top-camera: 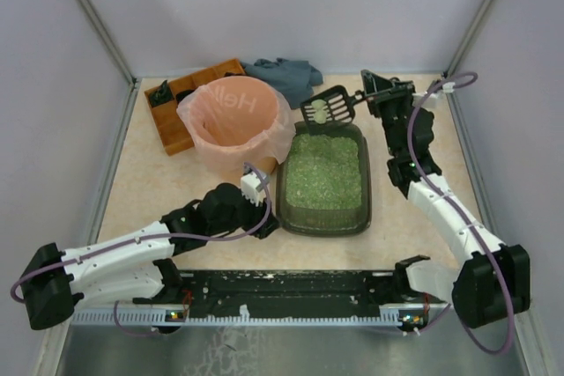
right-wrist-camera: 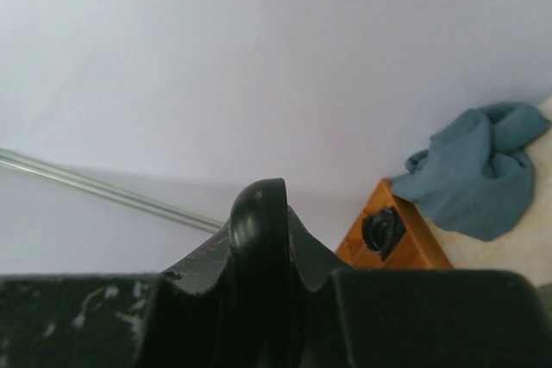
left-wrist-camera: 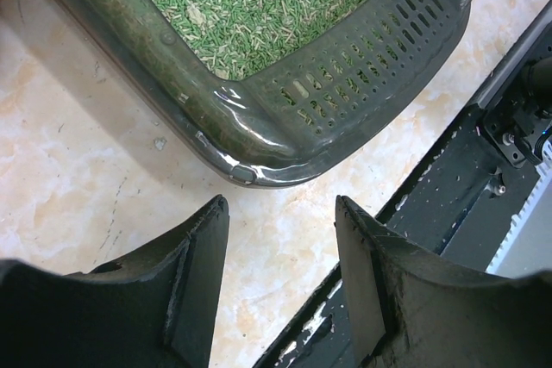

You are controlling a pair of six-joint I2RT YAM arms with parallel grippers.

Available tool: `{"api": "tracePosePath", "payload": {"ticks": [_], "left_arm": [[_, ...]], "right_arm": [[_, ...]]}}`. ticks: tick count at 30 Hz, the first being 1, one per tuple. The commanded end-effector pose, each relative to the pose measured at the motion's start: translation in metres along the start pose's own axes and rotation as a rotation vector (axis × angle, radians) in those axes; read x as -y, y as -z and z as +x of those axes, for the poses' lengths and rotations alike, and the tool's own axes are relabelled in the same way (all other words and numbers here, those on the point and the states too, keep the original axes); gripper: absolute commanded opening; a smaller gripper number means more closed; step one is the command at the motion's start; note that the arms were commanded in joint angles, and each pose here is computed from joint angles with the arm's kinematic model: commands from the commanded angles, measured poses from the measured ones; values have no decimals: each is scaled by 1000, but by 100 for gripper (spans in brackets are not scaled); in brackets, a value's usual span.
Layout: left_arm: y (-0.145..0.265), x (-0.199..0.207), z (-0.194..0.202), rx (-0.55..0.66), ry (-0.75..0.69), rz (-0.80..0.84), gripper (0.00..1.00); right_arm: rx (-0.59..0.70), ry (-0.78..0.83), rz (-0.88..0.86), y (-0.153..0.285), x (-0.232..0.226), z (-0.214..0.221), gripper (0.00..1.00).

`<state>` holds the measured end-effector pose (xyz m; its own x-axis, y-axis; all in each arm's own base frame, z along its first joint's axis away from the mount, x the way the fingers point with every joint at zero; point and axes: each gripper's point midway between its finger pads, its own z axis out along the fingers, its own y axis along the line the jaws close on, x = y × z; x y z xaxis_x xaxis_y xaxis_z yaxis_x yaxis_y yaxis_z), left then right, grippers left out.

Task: Clean the litter box

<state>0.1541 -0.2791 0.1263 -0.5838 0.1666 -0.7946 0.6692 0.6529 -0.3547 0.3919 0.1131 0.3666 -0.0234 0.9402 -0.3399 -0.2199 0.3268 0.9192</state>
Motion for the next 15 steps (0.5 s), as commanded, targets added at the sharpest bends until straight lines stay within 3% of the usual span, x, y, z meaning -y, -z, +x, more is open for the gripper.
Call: {"api": "tracePosePath", "payload": {"ticks": [1, 10, 15], "left_arm": [[2, 4, -3, 26, 18, 27, 58], [6, 2, 4, 13, 19, 25, 58], [9, 0, 7, 9, 25, 20, 59]], "right_arm": [[72, 43, 9, -21, -50, 4, 0], [33, 140, -23, -80, -102, 78, 0], [5, 389, -94, -100, -114, 132, 0]]}}
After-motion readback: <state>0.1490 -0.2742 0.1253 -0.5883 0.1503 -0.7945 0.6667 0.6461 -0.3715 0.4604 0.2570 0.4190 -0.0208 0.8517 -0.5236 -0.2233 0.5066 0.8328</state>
